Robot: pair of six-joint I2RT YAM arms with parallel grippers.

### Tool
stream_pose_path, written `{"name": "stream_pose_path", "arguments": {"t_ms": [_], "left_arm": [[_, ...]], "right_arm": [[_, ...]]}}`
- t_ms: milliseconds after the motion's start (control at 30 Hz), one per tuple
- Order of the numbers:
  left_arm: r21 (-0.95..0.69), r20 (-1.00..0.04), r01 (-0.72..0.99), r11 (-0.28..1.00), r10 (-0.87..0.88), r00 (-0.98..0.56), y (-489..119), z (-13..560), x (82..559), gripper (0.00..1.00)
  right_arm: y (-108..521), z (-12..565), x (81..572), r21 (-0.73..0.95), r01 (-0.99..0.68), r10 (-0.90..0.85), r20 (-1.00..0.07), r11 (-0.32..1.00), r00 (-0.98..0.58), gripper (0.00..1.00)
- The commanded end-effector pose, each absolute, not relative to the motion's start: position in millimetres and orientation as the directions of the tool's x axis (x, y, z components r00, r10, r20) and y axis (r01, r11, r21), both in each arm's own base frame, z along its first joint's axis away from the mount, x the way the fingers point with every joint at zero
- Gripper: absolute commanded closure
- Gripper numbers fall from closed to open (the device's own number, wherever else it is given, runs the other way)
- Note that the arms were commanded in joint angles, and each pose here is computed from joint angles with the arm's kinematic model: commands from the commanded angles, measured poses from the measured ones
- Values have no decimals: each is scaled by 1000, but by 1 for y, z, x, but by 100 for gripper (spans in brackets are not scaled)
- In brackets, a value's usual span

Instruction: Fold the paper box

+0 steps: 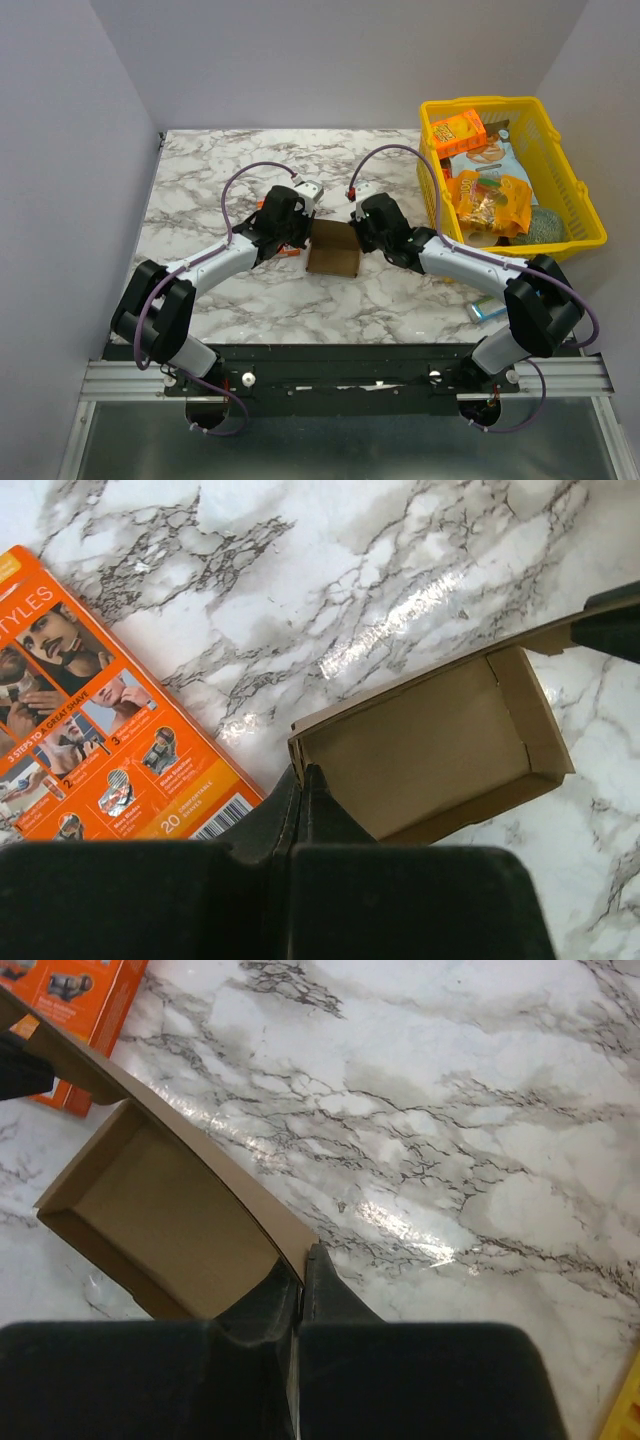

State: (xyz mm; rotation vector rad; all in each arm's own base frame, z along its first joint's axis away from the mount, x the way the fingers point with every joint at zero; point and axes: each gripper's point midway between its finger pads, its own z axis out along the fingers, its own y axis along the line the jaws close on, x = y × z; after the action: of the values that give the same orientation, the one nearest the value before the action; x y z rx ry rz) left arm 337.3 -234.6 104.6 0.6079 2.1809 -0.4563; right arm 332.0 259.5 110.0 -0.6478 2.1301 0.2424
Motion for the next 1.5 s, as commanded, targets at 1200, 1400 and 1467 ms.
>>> {"name": "stream_pose_path", "arguments": {"t_ms": [1200, 1400, 1467], "left_arm": [[-363, -812, 331, 871, -122, -571, -258, 75, 307, 100], [-346, -809, 307, 887, -116, -577, -247, 64, 295, 100], [-343, -810, 309, 887, -113, -575, -247, 63, 293, 100]], "right_arm": [[246, 91, 329, 213, -74, 155, -871, 974, -466, 100], [241, 84, 318, 197, -52, 150, -867, 979, -476, 100], [242, 83, 313, 190, -52, 143, -868, 980, -476, 100]]}}
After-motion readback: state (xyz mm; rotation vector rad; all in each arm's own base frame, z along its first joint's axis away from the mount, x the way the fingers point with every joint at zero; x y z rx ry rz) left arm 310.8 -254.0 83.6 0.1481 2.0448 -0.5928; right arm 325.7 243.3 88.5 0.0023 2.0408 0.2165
